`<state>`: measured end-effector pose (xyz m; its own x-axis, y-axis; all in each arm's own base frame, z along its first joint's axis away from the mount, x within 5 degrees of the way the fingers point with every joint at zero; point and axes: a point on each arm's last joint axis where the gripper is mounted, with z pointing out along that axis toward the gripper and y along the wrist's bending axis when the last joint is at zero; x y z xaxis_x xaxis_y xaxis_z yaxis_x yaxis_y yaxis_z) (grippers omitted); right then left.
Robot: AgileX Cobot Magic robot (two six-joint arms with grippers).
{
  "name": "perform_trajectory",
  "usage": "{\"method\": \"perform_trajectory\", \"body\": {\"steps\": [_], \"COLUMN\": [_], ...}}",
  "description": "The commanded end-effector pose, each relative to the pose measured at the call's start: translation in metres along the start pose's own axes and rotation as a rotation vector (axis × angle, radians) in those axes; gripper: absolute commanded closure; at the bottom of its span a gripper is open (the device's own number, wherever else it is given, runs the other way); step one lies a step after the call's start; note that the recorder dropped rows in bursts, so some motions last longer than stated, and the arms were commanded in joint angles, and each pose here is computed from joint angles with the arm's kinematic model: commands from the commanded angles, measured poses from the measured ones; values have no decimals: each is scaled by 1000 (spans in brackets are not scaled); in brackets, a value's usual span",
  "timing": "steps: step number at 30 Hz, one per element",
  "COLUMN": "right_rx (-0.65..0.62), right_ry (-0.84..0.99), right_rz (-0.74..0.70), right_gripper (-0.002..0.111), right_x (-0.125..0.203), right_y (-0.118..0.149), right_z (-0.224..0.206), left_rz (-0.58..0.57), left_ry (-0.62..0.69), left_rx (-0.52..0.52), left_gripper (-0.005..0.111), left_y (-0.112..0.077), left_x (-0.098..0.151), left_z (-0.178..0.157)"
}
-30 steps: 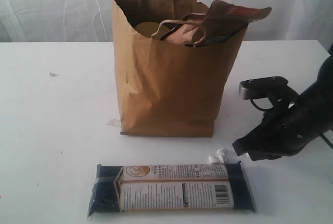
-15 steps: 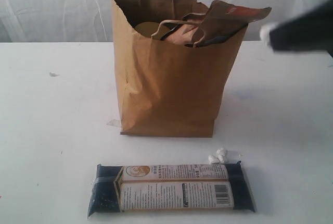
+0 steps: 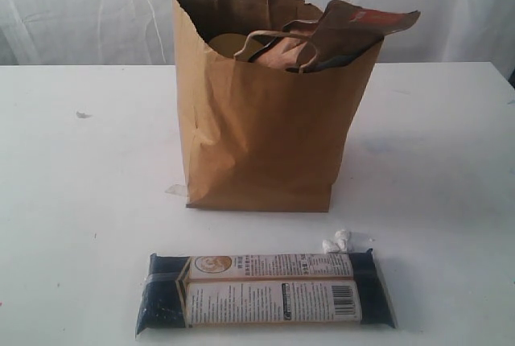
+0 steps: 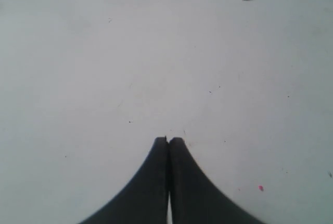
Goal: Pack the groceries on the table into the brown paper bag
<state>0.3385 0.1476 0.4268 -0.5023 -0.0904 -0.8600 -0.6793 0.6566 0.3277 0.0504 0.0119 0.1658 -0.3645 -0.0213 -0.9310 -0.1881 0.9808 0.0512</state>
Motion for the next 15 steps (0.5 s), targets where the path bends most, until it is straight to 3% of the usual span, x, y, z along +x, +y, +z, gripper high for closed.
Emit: {"method": "perform_trajectory", "body": {"steps": [1,8,15], "right_rx": [-3,-11,-36], "right_ry": [15,26,80], "right_rz": [-87,-99,-5], "right_gripper": [95,73,74], "right_x": [4,6,10], "right_y": [-10,-9,-6], "right_z": [14,16,12], "left_rz": [0,0,0], "left_ry": [-10,-10,-10], "left_rx": [7,7,7], "left_gripper": [107,107,107], "left_y": [0,0,0], "left_x": [-1,-1,-1], "left_z": [0,0,0]}}
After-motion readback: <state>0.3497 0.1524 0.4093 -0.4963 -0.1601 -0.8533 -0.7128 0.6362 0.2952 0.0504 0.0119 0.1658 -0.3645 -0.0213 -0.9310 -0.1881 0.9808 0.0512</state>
